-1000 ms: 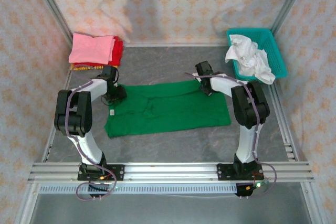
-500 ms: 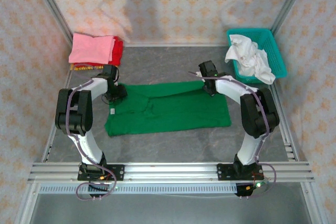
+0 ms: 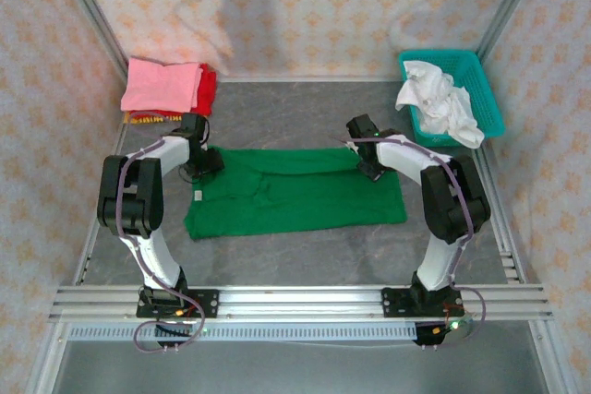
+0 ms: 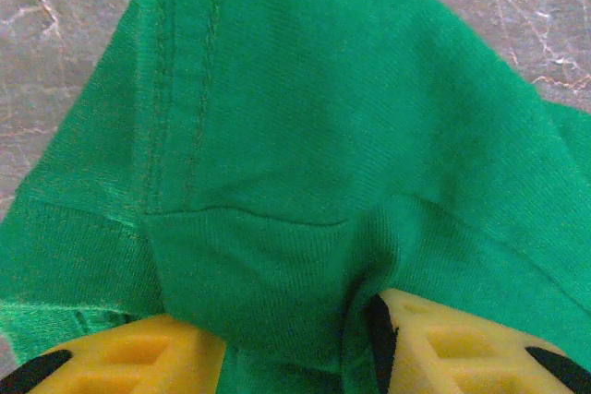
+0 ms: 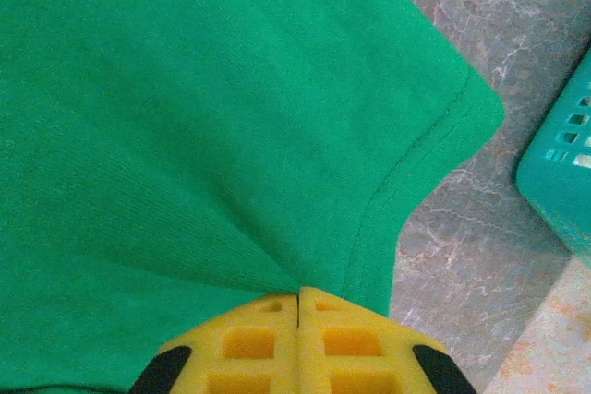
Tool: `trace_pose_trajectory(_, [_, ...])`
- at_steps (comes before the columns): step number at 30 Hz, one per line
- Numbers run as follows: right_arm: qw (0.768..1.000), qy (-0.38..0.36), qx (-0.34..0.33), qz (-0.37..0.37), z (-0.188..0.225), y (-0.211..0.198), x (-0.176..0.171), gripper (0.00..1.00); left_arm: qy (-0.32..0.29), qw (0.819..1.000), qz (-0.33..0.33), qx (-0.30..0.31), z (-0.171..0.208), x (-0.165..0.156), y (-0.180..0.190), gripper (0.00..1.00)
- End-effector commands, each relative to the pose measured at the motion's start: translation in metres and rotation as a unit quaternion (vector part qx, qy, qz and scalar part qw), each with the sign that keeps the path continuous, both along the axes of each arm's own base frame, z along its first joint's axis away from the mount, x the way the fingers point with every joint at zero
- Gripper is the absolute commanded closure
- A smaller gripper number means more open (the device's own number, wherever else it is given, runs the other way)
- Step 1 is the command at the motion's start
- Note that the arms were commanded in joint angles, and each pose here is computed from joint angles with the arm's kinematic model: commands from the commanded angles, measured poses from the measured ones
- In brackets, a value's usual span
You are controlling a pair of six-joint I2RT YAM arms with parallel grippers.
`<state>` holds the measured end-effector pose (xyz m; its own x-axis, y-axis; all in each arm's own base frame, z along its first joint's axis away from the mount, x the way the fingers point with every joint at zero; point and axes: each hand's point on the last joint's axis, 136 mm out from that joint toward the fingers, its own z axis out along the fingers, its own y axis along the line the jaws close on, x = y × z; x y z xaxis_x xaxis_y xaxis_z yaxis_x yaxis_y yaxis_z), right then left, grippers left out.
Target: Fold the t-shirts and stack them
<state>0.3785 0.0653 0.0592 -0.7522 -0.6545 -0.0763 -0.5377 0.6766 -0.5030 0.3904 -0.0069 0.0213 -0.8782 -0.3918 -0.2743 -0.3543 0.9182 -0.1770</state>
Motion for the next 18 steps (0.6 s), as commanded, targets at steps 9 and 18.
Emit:
trace_pose_trajectory(9, [0.997,-0.016,0.077,-0.02,0.025,0.01,-0.012,0.5,0.015,1.0,0.022,0.004,-0.003,-0.008,0.006,0.53])
trace_pose_trajectory(18, [0.956,-0.077,0.265,-0.102,0.06,0.053,0.024,0.87,0.019,0.999,0.027,0.001,-0.004,-0.007,0.006,0.53])
